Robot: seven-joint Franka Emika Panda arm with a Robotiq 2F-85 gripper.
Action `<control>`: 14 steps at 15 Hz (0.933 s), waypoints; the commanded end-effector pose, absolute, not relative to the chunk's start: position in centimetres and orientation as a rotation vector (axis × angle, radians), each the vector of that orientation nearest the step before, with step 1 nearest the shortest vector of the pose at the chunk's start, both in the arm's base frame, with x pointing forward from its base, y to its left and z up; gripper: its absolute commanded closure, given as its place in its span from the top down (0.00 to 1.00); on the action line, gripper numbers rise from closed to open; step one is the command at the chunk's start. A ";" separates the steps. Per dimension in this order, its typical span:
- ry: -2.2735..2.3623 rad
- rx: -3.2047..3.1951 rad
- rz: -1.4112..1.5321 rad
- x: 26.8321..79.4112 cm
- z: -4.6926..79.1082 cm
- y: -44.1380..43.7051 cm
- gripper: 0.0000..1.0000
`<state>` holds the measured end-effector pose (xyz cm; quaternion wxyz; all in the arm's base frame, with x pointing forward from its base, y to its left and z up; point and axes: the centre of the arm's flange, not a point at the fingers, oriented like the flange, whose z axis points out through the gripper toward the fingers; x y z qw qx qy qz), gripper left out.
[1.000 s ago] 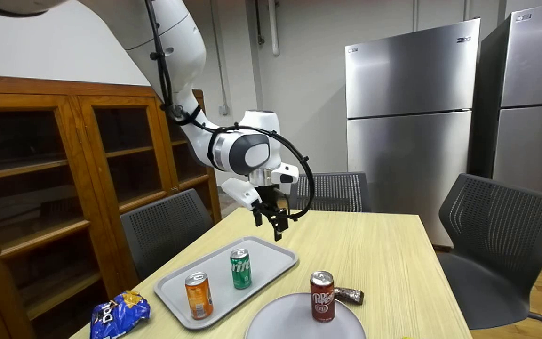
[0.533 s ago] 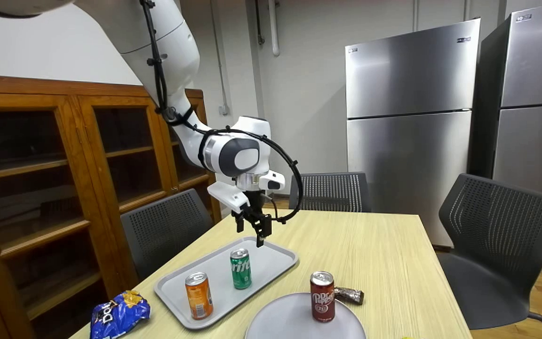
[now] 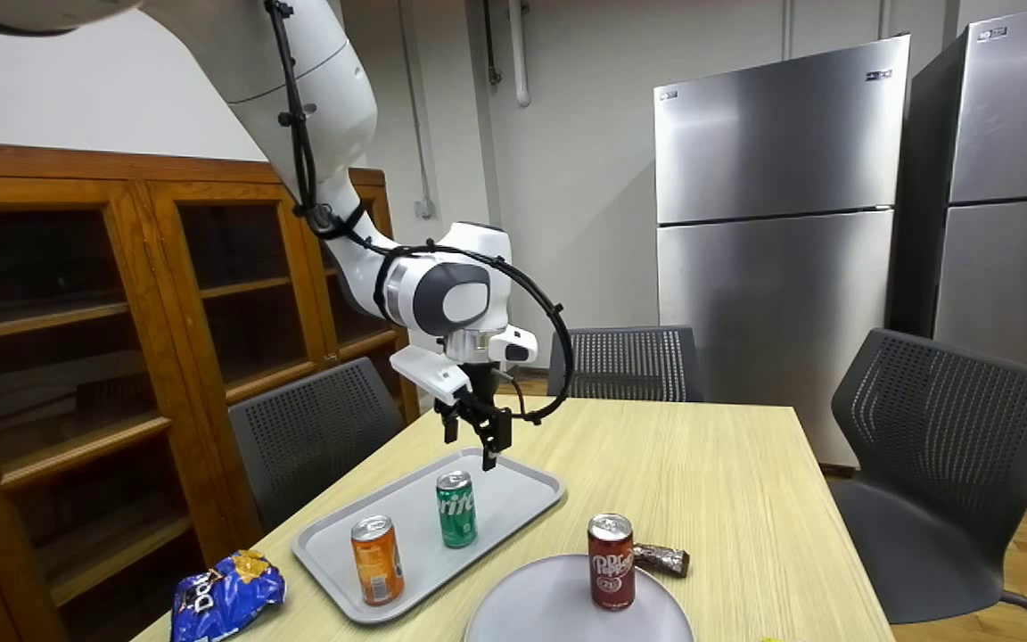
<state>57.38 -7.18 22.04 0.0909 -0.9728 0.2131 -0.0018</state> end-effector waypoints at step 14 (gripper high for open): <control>0.524 -2.982 0.031 57.4 19.6 -2.7 1.00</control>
